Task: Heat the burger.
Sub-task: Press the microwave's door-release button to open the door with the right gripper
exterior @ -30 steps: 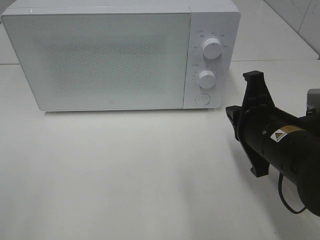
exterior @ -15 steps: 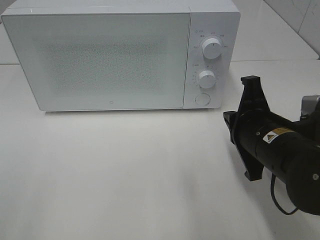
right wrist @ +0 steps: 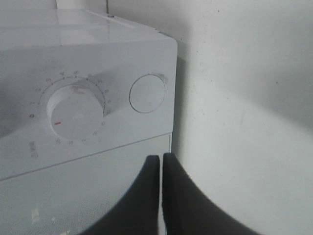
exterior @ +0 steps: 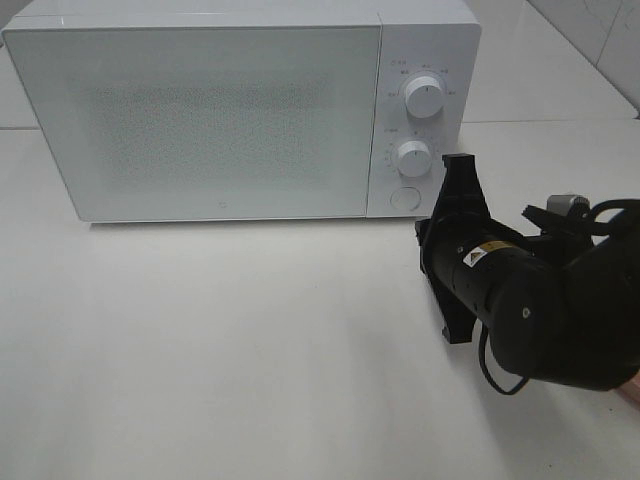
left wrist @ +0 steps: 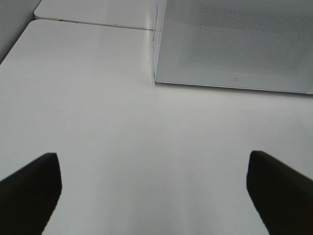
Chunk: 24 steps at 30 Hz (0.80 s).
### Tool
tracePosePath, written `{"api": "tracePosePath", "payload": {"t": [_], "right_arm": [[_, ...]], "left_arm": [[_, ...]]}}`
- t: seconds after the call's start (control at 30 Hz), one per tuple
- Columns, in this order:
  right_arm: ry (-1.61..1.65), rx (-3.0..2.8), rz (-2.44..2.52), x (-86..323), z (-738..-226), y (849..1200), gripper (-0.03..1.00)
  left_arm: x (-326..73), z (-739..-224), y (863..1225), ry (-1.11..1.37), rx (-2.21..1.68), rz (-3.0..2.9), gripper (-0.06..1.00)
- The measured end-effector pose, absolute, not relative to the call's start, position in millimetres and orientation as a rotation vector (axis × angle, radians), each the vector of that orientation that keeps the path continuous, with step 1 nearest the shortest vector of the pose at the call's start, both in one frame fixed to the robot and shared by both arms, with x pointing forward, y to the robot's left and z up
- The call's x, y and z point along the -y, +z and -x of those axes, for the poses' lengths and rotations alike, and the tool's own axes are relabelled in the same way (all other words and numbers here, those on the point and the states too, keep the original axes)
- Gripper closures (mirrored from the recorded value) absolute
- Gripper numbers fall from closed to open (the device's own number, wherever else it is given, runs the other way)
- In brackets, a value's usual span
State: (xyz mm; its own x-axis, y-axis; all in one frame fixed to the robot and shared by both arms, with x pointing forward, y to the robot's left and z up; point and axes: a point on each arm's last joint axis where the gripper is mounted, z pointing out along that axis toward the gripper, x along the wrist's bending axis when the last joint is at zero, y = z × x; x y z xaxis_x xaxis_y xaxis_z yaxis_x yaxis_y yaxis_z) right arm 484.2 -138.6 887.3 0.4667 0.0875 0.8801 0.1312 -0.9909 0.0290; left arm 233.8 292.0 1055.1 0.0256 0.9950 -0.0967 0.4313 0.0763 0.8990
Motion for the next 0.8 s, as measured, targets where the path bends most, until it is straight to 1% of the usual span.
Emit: {"api": "tracePosePath", "payload": {"t": [0.3,0.57,0.8], "right_arm": [[-1.607,0.124,2.657,135.9,-508.9,883.8,0.97],[-1.56,0.074,2.693,134.8,-529.6,872.2,0.97],[-1.564,0.077,2.677,124.3,-548.7,865.2,0.97]], "left_arm": [[-292.0,-233.8,1055.1,0.864,-1.53,-1.477,-0.03],[-292.0,-233.8,1055.1,0.864,-1.53,-1.477,-0.03],[-292.0,-233.8,1055.1,0.864,-1.53,-1.477,-0.03]]}}
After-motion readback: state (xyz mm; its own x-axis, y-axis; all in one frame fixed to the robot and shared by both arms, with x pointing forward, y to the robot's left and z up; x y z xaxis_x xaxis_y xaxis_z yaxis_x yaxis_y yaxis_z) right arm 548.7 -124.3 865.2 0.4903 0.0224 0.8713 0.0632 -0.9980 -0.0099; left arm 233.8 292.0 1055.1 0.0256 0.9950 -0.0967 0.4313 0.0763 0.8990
